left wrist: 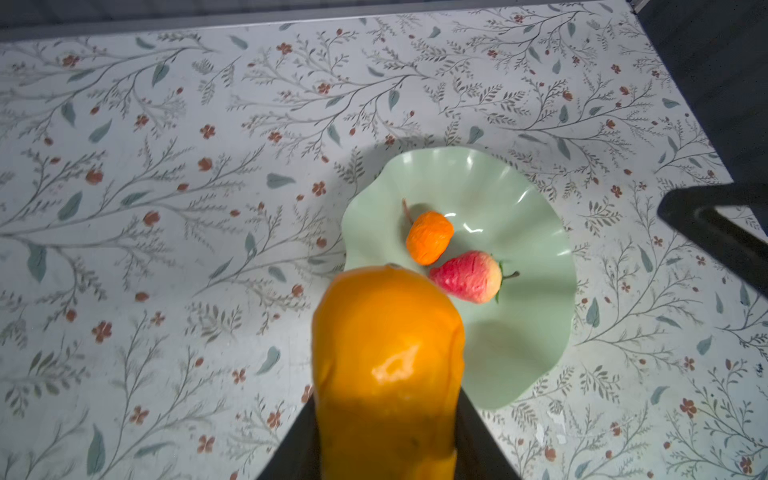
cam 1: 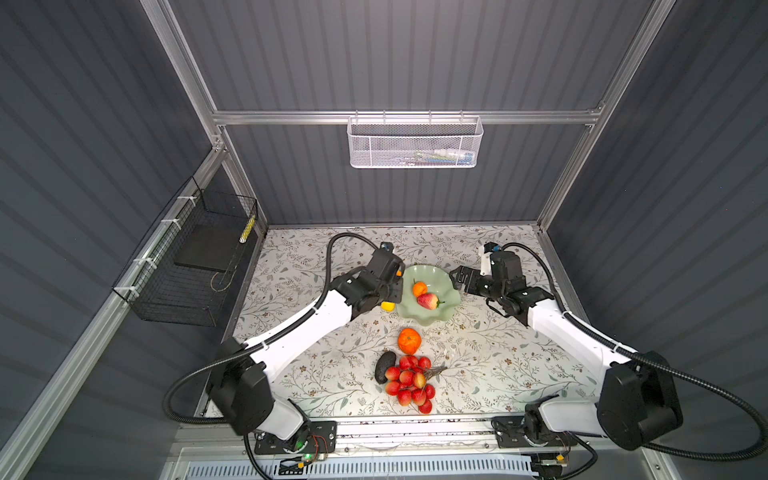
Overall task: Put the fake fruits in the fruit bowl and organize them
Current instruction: 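Carry the yellow fruit into the green bowl and release it, then withdraw the left gripper while the right gripper grasps the large orange, then carry the large orange into the green bowl and open the right gripper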
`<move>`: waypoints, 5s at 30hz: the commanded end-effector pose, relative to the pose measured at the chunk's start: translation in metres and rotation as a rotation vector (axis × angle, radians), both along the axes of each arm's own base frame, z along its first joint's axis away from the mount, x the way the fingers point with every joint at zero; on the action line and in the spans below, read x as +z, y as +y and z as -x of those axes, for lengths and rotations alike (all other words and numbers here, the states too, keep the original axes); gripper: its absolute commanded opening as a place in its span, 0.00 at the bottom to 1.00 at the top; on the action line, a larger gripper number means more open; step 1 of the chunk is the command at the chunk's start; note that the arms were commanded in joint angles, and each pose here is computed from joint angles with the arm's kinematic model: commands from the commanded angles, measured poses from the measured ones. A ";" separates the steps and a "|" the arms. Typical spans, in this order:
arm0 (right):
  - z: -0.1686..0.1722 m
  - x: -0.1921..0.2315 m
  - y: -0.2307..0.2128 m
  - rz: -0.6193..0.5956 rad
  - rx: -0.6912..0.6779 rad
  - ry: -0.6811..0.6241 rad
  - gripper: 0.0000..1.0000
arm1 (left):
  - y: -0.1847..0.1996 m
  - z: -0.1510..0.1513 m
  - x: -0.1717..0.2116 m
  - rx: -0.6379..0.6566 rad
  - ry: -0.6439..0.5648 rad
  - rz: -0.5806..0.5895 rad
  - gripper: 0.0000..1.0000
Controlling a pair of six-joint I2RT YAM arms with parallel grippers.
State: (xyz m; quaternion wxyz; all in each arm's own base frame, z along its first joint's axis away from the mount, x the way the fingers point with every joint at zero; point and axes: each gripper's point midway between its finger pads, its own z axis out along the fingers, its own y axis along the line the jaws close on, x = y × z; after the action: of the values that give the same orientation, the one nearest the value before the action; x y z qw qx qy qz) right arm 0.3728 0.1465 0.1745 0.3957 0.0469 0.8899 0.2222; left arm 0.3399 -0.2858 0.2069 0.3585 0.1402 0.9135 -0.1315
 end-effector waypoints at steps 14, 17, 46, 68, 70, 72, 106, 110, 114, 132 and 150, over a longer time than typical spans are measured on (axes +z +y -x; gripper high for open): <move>0.018 0.014 -0.005 -0.012 0.009 -0.035 0.99 | -0.071 -0.061 -0.082 -0.094 0.107 -0.094 0.36; 0.018 0.013 -0.005 -0.004 0.009 -0.035 0.99 | -0.070 -0.064 -0.094 -0.077 0.133 -0.094 0.38; 0.059 -0.014 0.050 0.080 0.193 0.123 0.97 | 0.042 -0.074 0.030 0.238 -0.306 -0.108 0.99; 0.149 -0.077 0.148 0.155 0.458 0.426 0.97 | 0.220 0.055 -0.046 0.712 -0.269 0.002 1.00; 0.145 -0.080 0.153 0.161 0.460 0.432 0.97 | 0.221 0.056 -0.045 0.712 -0.270 -0.005 1.00; 0.142 -0.083 0.161 0.158 0.472 0.443 0.97 | 0.221 0.056 -0.044 0.708 -0.268 -0.017 1.00; 0.128 -0.090 0.203 0.253 0.556 0.436 0.55 | 0.227 0.056 -0.047 0.702 -0.284 -0.077 1.00; 0.118 -0.057 0.208 0.232 0.558 0.351 0.52 | 0.224 0.054 -0.046 0.697 -0.279 -0.079 1.00; 0.096 -0.019 0.202 0.233 0.536 0.249 0.52 | 0.222 0.052 -0.043 0.694 -0.280 -0.077 1.00; -0.066 -0.005 0.099 0.321 0.253 0.118 0.52 | 0.212 0.051 -0.047 0.668 -0.227 -0.038 1.00; -0.087 -0.064 0.098 0.358 0.252 0.214 0.65 | 0.171 0.055 -0.068 0.501 -0.077 0.061 1.00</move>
State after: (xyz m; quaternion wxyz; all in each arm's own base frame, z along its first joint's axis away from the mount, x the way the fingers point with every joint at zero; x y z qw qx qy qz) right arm 0.4589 0.2438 0.1024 0.2616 -0.1123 0.9537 0.0973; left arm 0.2813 -0.0958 0.1322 0.4300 -0.1088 0.8961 -0.0179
